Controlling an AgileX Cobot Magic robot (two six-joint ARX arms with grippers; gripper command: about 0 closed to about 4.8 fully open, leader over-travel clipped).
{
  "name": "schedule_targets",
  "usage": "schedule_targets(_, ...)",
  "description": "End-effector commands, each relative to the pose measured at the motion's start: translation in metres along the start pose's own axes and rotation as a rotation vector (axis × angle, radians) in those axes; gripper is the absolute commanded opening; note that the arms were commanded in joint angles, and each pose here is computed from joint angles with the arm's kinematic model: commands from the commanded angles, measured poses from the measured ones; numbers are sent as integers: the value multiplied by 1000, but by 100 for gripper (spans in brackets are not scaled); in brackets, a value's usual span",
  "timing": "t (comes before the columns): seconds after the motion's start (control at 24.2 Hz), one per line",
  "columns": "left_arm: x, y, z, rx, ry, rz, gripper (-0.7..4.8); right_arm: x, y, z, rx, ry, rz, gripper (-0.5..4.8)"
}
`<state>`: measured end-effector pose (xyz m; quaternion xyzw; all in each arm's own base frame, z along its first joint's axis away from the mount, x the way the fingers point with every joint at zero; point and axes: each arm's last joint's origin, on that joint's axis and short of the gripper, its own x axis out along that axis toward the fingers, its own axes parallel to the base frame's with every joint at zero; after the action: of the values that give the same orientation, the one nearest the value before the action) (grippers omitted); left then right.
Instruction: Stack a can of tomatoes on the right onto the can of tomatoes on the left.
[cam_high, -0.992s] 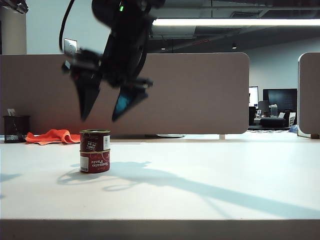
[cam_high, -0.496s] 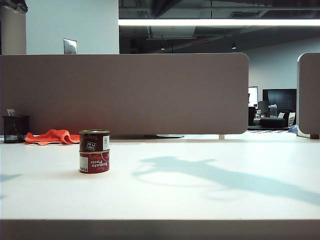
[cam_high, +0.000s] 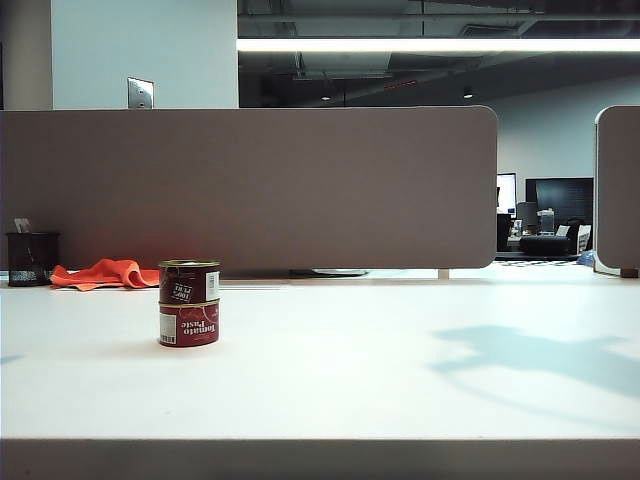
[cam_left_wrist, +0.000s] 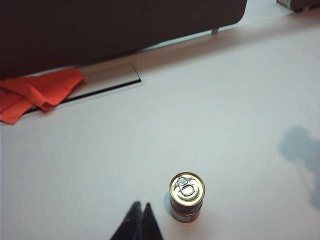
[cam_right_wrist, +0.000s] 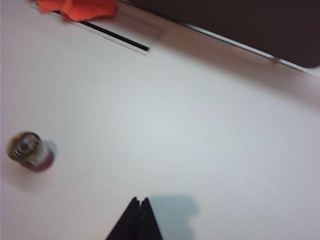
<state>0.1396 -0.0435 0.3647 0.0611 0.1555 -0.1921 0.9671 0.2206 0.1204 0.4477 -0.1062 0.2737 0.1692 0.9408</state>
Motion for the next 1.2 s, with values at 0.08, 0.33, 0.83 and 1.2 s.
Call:
schedule_targets(0.08,-16,-3,-6,4,-46,3,-6,-32,-7,-26,-3,-33,-79,-3)
schedule_targets(0.33,-43,-8,-36,-8,-92,6,-6,-80,-16,-77,16,-102,-139,-3)
schedule_targets(0.83,-26,-12,-95,-46,-67,4,-6,-72,-16,-195,59,-165,-242,-1)
schedule_targets(1.2,11,-12,-138,-45,-91,7,-6,-19,-5,-229,153,-437,-188,-1)
